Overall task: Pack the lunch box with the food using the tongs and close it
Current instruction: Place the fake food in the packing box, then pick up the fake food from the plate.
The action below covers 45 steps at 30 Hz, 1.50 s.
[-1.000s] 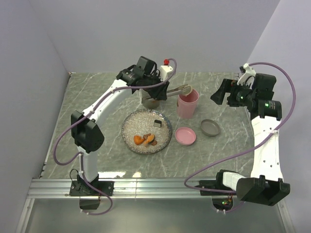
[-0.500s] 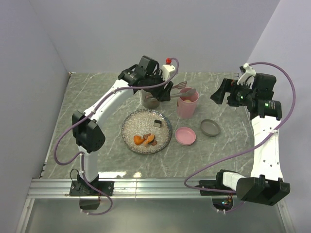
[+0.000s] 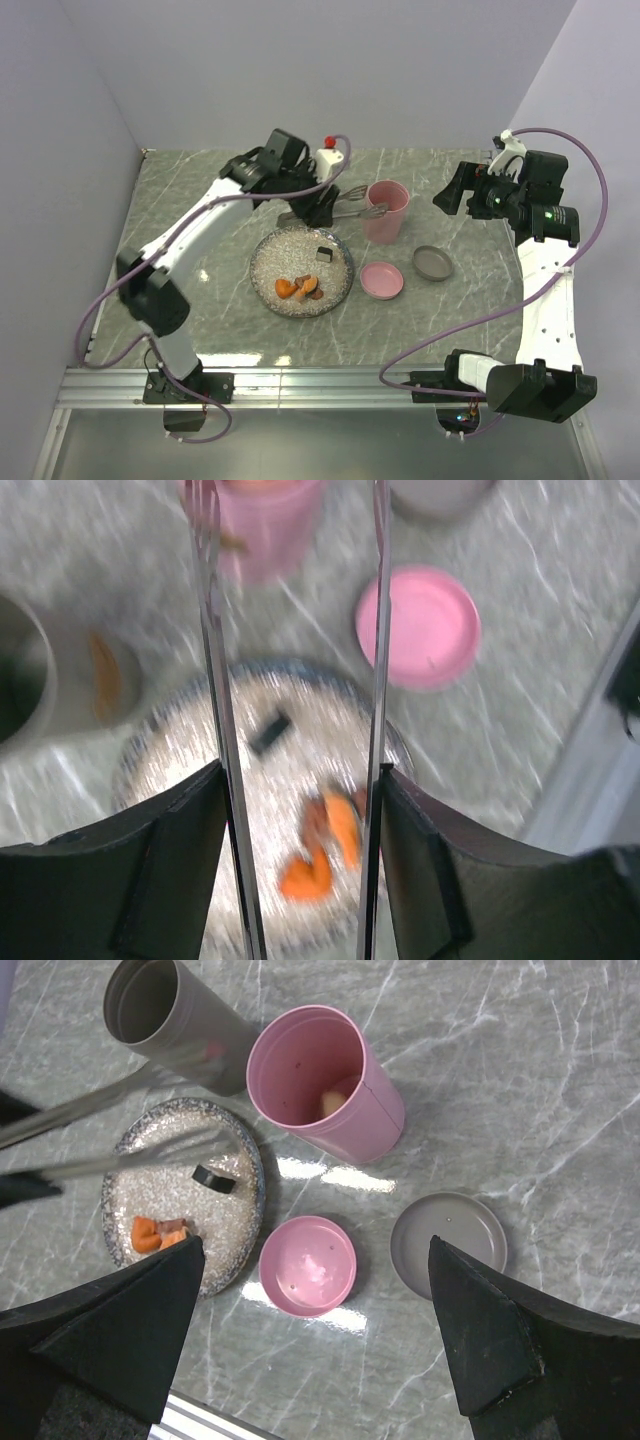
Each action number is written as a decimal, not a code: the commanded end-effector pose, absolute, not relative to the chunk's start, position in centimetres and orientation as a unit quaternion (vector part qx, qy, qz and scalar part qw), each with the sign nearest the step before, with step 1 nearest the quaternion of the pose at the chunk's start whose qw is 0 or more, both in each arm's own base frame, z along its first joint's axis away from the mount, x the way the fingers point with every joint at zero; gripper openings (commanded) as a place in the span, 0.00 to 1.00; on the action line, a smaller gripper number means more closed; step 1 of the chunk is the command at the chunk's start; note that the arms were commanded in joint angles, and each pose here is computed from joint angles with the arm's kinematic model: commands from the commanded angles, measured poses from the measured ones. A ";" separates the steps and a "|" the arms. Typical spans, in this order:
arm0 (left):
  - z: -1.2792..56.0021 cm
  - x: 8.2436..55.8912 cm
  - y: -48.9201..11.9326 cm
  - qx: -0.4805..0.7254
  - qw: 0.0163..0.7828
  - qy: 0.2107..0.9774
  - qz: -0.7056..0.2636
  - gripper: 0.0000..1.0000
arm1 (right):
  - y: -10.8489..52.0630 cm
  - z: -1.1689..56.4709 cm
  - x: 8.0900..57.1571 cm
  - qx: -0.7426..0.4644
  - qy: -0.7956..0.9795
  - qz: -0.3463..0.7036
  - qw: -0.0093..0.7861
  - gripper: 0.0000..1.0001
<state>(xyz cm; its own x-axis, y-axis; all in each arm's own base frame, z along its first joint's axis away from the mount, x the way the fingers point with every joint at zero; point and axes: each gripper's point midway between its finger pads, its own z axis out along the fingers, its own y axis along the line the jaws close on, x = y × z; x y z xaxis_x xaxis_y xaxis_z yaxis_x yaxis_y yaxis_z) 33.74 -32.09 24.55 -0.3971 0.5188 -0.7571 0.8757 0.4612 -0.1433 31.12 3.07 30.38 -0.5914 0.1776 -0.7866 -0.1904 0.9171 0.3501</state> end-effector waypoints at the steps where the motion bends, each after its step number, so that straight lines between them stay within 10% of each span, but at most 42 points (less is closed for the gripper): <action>1: 27.7 30.3 -28.5 0.435 0.351 0.784 -0.272 0.64 | 3.0 31.7 31.3 -0.009 0.856 0.205 0.474 1.00; 45: 13.3 27.9 -22.8 0.380 0.243 0.871 -0.195 0.66 | 3.0 31.2 31.6 -0.012 0.862 0.207 0.462 1.00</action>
<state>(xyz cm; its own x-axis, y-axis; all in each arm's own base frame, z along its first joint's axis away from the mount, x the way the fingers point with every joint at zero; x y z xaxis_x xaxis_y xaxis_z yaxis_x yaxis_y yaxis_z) 26.97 -21.86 12.70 -0.6131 0.5864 -0.5293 0.7503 0.6419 -0.1580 31.10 3.25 30.03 -0.6016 0.1790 -0.7785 -0.1964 0.9115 0.3614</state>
